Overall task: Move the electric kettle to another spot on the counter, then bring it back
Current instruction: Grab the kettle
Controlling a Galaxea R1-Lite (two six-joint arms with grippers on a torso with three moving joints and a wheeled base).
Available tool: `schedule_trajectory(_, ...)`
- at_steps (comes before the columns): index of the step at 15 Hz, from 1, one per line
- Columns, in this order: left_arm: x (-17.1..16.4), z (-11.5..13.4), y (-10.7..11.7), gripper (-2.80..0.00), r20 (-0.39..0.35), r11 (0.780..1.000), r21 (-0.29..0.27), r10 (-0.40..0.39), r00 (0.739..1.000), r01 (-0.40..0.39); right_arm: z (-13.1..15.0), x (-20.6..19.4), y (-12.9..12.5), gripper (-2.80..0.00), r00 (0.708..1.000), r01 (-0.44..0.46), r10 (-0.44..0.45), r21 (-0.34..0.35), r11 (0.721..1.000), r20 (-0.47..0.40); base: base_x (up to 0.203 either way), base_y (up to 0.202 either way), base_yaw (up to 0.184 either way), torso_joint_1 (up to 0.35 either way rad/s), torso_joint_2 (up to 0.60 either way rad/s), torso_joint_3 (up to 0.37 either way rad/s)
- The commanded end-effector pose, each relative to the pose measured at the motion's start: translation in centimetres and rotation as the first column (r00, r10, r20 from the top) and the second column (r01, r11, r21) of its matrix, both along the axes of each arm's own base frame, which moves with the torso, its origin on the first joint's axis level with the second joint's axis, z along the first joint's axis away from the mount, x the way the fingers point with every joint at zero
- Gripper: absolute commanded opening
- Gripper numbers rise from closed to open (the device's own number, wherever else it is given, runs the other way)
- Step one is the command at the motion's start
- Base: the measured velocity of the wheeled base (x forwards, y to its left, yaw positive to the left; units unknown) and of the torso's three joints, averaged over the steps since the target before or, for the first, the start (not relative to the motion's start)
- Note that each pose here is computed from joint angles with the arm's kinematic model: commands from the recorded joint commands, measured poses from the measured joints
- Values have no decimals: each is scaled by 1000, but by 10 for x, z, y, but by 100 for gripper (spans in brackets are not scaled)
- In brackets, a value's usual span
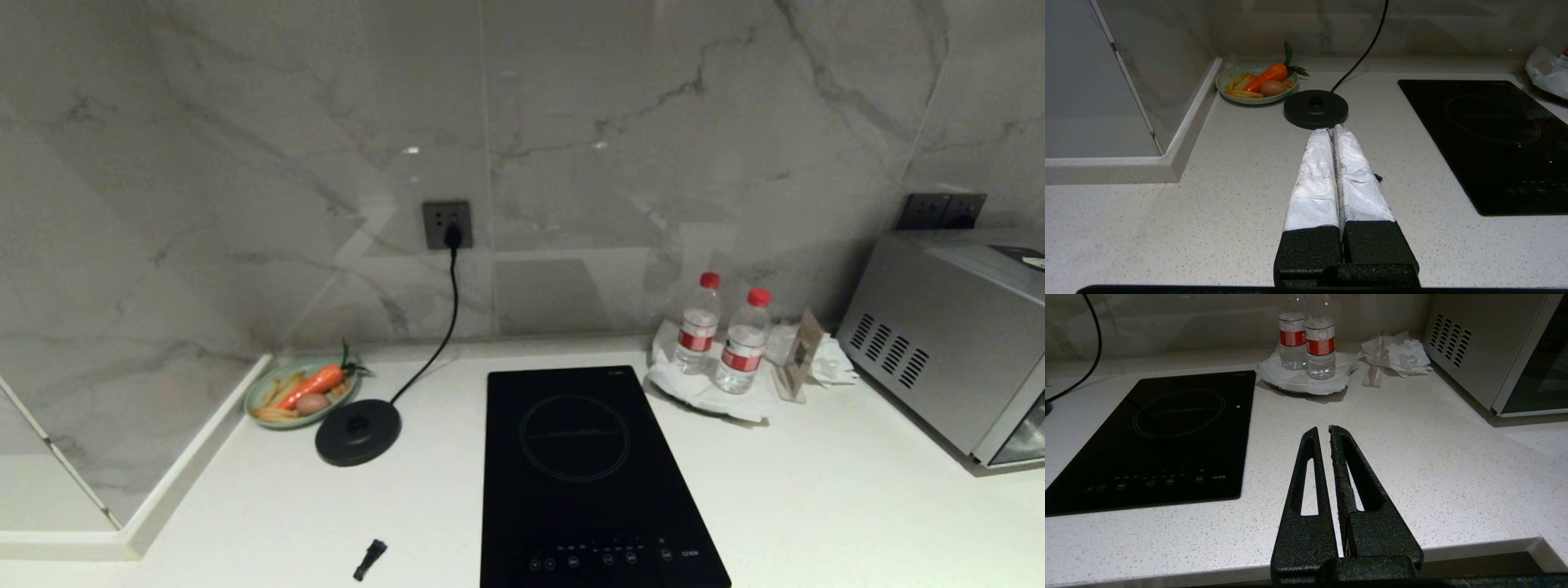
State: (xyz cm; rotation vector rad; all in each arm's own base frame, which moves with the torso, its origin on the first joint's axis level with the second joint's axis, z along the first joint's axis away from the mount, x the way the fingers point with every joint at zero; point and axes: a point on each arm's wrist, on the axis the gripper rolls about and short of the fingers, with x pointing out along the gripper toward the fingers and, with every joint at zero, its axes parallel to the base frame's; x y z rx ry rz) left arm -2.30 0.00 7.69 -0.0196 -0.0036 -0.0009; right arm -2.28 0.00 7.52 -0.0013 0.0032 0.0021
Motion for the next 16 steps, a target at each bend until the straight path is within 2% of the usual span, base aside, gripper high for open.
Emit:
schedule_trajectory(1,0,0,0,-280,-1,1000,0,-1,1000,1,0,0,0,-280,1000,-1,1,0,1000,-1,0,0,0,150,-330,-182)
schedule_trajectory(10,0,0,0,-280,-1,1000,0,1,1000,-1,0,0,0,-280,1000,1,-1,0,1000,0,0,0,0,99,-220,-122)
schedule_trajectory(16,0,0,0,-280,-1,1000,0,1,1000,-1,0,0,0,-280,1000,-1,1,-2,1000,0,0,0,0,-1,4,5)
